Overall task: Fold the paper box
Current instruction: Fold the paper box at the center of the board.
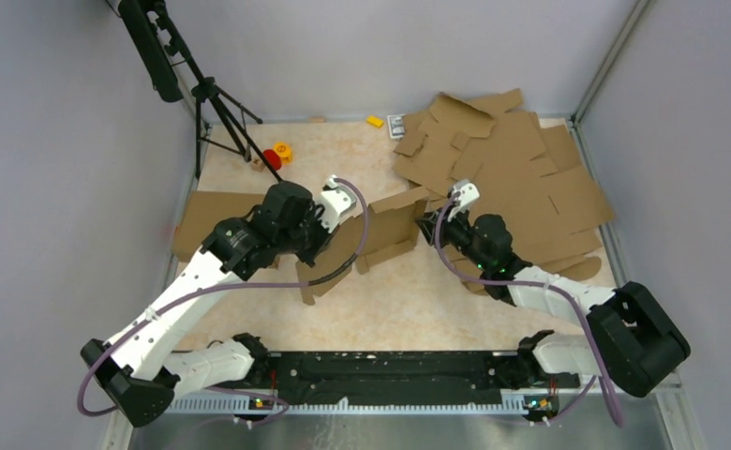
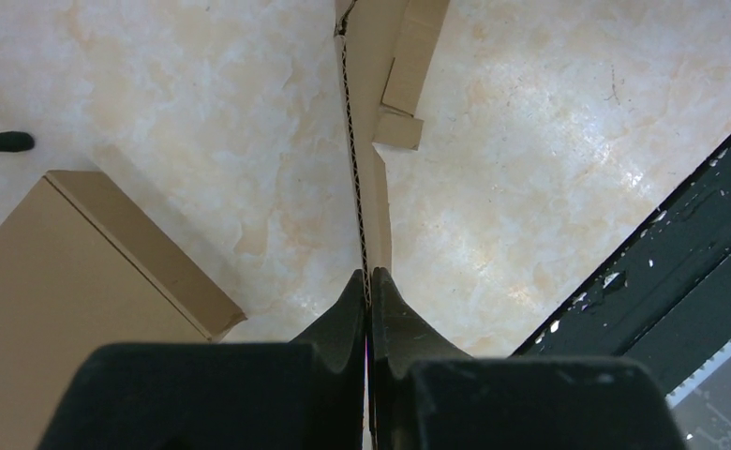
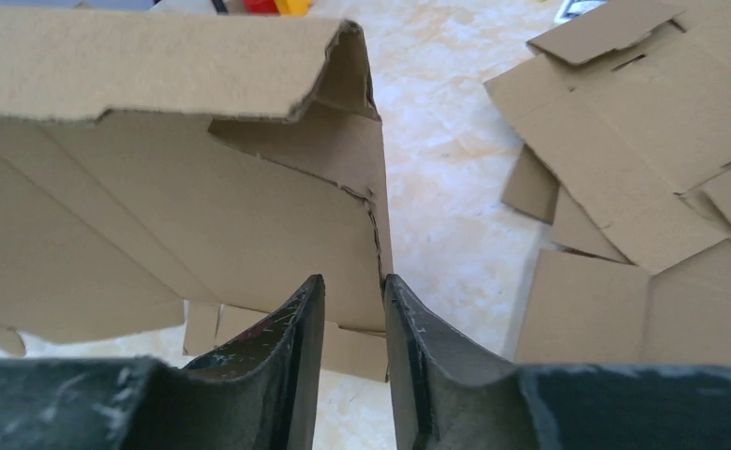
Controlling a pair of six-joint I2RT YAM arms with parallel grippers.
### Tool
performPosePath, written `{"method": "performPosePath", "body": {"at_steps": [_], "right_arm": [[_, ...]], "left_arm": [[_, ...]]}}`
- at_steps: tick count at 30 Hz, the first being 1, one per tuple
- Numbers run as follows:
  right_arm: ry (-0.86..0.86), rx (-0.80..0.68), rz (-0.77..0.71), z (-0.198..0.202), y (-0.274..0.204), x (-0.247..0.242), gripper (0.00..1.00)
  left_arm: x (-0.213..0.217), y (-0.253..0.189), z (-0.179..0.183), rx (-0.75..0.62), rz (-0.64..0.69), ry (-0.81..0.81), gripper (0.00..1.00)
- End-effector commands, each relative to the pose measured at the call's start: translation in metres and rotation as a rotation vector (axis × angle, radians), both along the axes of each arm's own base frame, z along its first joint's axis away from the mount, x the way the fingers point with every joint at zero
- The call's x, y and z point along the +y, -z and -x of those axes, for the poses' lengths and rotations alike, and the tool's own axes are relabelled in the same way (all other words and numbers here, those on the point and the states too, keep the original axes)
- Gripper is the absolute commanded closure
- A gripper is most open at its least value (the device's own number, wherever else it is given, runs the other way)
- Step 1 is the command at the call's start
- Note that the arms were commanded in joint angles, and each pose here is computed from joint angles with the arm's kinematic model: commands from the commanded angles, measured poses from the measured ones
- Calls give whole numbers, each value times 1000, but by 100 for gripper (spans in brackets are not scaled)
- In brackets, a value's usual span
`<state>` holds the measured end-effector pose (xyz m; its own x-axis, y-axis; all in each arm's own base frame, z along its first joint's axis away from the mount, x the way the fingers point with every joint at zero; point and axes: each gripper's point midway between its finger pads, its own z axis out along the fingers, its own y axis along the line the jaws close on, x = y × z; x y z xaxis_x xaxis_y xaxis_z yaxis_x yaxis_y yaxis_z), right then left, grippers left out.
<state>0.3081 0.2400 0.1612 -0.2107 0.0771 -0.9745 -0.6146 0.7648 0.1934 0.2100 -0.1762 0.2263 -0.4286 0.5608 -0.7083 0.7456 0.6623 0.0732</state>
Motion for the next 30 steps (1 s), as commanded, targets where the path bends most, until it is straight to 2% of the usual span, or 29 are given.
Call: {"method": "performPosePath", "body": {"at_steps": [1,3,4,6,8,11,12,20,23,27,30], "right_arm": [[66,-87,-38,-14,-32,0,69],[76,-79,-38,-16,-30,-1,69],[82,-74,-37,-17,-28,-1,74],[83,-66,-36,-18,-25,-1,93],[81,-68,-36,-17,-25,-1,100],[78,-80,-40,-14,-29,-2,100],[78,-82,-41,-13,-29,-2,100],[67,-89,-41,-8,-31,-3,100],[58,-97,-49,-5,-33,-3,100],[36,-127,-54,1,-40,-2,98],[24,-154,-61,6,-45,-3,70]], "left_arm": [[-18,-6,-2,12,58,44,100],[-19,-4,-2,22,55,48,100],[-19,-6,-2,20,58,48,100],[-20,-9,-3,20,64,42,100],[-24,-12,-1,33,78,55,95],[-27,-12,-2,48,83,56,72],[-28,-12,-4,51,79,55,68],[-33,0,-30,94,-17,-5,62],[-38,3,-39,114,-39,-22,68],[-40,7,-51,121,-81,-38,89],[-39,9,-55,103,-112,-7,93]]}}
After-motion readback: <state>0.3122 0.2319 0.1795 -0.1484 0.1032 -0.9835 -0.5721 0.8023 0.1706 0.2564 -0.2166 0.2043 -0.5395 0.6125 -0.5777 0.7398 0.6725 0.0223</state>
